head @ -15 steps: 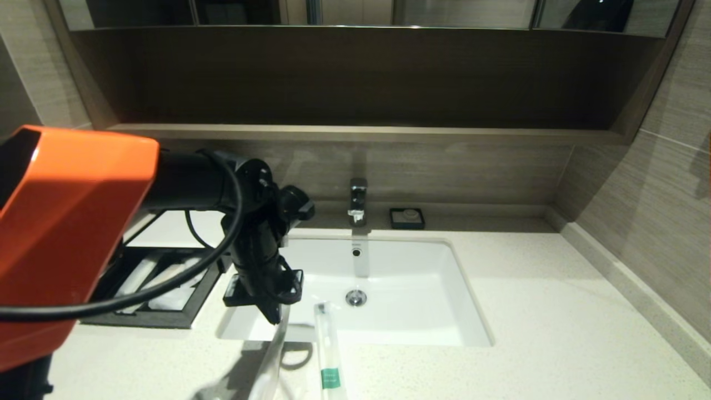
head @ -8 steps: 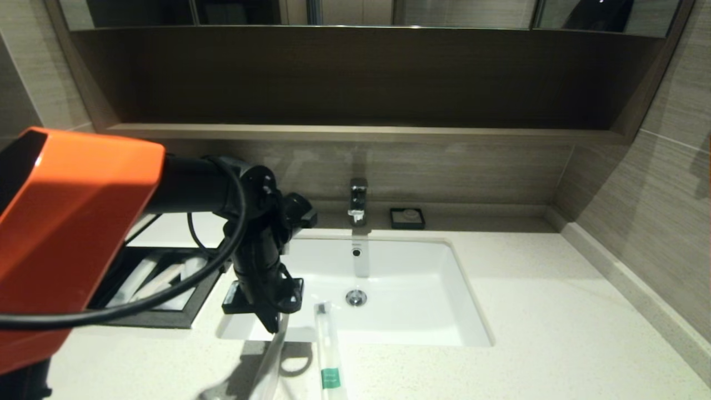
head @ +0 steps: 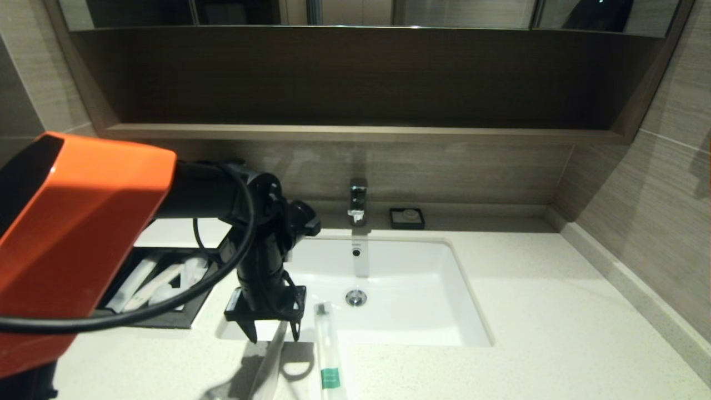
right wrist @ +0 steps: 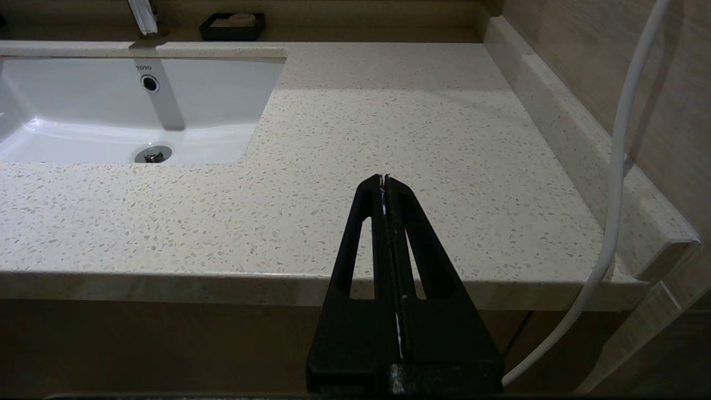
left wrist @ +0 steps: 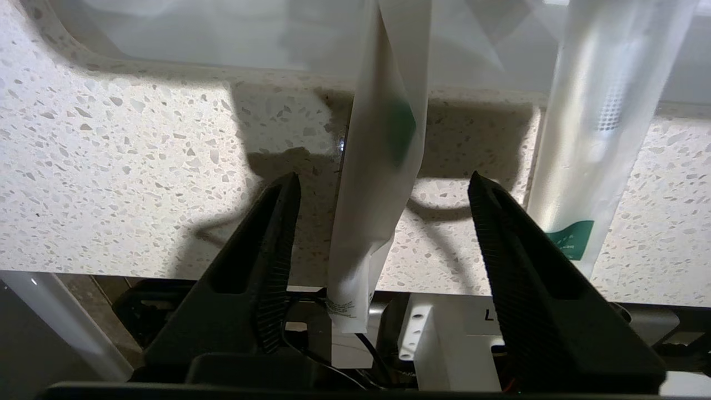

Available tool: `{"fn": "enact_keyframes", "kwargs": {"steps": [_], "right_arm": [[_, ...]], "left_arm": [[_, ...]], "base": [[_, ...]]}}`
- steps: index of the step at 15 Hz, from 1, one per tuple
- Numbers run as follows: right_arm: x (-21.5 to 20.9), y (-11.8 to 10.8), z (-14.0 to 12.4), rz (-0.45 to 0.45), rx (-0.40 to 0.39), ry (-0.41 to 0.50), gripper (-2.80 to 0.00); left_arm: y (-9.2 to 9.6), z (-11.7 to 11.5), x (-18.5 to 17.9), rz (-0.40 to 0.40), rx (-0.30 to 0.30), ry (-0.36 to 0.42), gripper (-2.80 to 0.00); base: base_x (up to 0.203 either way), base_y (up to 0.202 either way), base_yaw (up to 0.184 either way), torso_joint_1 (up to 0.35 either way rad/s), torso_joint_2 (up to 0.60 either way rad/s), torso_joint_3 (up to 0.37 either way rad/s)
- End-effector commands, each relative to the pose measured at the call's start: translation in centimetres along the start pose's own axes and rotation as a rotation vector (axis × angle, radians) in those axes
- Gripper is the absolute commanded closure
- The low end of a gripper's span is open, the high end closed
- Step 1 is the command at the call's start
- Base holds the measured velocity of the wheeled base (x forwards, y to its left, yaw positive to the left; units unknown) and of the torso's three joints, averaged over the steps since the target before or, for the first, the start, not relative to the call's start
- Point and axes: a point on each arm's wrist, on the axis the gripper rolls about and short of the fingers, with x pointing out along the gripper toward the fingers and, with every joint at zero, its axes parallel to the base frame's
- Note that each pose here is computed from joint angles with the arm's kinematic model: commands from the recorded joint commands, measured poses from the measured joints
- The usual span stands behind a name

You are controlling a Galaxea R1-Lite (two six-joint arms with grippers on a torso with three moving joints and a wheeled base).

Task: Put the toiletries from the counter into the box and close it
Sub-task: Pick up the bathroom toiletry

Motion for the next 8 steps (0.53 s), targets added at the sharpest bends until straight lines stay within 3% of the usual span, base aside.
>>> {"fn": "enact_keyframes", "kwargs": {"steps": [1, 8], "right_arm": [[0.01, 0.00, -0.04, 0.000, 0.000, 0.001, 0.00], [0.01, 0.00, -0.04, 0.000, 0.000, 0.001, 0.00]], "left_arm": [[-0.10, -0.25, 0.60, 0.014, 0.002, 0.026, -2.80], [-0.07, -0.33, 1.31, 0.009, -0.003, 0.057, -2.80]], "base": [[0.000, 0.000, 0.000, 0.000, 0.00, 0.000], [0.000, 0.000, 0.000, 0.000, 0.00, 0.000]]}}
